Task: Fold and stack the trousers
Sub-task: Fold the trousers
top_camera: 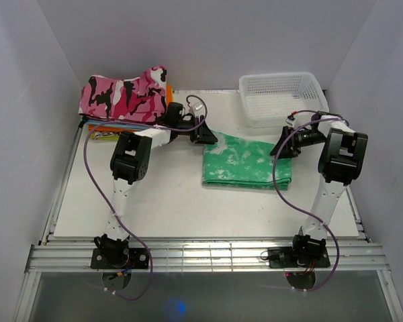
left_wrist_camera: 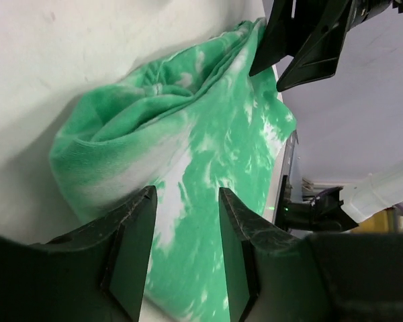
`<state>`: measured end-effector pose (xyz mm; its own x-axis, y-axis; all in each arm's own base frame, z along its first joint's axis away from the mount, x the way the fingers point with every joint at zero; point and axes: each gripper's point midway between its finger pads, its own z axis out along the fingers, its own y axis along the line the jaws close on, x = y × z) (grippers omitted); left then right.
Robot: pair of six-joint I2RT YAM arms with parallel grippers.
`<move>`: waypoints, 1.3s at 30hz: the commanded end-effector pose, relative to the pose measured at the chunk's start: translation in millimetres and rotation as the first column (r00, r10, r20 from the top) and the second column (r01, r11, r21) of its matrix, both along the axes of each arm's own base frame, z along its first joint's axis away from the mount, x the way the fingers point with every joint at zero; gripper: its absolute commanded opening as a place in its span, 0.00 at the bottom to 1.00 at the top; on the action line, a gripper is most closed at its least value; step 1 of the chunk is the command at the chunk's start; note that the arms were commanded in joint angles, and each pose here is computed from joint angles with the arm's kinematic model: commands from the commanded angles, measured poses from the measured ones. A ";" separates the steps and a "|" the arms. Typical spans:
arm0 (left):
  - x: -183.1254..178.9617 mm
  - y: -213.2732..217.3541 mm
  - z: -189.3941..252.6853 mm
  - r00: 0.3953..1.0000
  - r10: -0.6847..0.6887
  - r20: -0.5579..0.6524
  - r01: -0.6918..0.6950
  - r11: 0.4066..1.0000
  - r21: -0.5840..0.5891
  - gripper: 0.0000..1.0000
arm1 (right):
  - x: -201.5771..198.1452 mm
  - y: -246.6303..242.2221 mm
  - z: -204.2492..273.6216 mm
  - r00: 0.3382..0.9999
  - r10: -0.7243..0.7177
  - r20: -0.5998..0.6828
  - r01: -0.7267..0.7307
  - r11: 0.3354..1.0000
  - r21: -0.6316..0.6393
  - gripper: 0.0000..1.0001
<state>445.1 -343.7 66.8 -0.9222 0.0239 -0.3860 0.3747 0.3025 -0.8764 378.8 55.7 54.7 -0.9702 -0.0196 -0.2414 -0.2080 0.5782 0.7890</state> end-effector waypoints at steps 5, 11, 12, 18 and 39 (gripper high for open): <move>-11.3 27.9 142.1 0.953 -0.029 0.301 0.054 0.996 -0.076 0.62 | -10.3 5.9 89.7 0.960 0.074 0.269 -0.078 0.997 0.003 0.61; -83.8 29.0 146.6 0.976 -0.051 0.210 0.066 0.996 -0.065 0.64 | -82.1 35.9 92.9 0.987 0.040 0.153 -0.060 0.990 0.126 0.61; -98.9 30.5 141.4 0.982 -0.051 0.184 0.064 0.996 -0.064 0.64 | -90.6 38.6 87.2 0.991 0.038 0.126 -0.056 0.989 0.138 0.61; -140.7 8.4 100.6 0.998 -0.066 -0.012 0.066 0.996 -0.055 0.64 | -108.2 39.5 36.6 1.000 0.000 -0.021 0.002 0.991 0.137 0.59; -138.8 42.3 -13.3 0.957 0.080 -0.280 -0.016 0.974 0.224 0.64 | -137.3 21.1 -4.9 0.943 -0.120 -0.312 0.173 0.974 0.148 0.55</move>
<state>306.3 -317.7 49.4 -0.9998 0.0167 0.0050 0.0030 0.4476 -0.8942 264.1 83.2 53.1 -0.9791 0.1910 0.0702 0.1345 0.3484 0.9276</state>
